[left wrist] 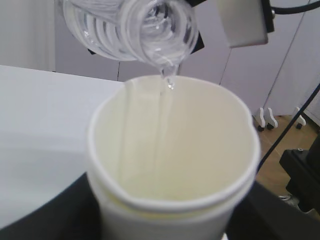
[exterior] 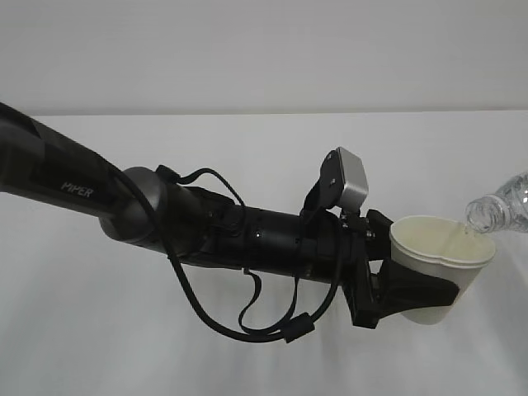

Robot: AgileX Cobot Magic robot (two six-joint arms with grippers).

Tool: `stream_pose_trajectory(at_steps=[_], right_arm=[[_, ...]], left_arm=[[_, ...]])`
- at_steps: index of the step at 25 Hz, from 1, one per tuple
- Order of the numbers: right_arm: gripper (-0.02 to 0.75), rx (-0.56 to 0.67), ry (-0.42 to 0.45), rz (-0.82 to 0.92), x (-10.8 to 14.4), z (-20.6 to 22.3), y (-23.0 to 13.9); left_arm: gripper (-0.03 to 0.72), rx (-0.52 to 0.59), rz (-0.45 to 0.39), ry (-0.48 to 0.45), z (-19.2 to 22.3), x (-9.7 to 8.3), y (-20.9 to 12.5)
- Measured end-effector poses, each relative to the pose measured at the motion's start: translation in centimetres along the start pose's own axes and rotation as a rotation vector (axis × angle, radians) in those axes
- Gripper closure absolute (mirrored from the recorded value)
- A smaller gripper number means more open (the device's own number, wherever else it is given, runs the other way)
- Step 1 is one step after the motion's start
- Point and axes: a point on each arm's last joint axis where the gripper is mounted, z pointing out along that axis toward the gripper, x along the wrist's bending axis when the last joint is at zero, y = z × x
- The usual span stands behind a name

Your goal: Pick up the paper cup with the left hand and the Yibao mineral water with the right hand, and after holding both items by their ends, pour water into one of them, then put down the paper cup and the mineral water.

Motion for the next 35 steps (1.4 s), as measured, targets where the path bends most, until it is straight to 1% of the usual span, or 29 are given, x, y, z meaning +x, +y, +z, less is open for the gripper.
stream_pose_trajectory(at_steps=[12, 35], right_arm=[[0.282, 0.001, 0.0, 0.011, 0.0, 0.0, -0.01], [0.283, 0.01, -0.002, -0.03, -0.02, 0.0, -0.09]], left_arm=[[0.227, 0.0, 0.0, 0.0, 0.0, 0.0, 0.0], [0.227, 0.0, 0.0, 0.0, 0.0, 0.0, 0.0]])
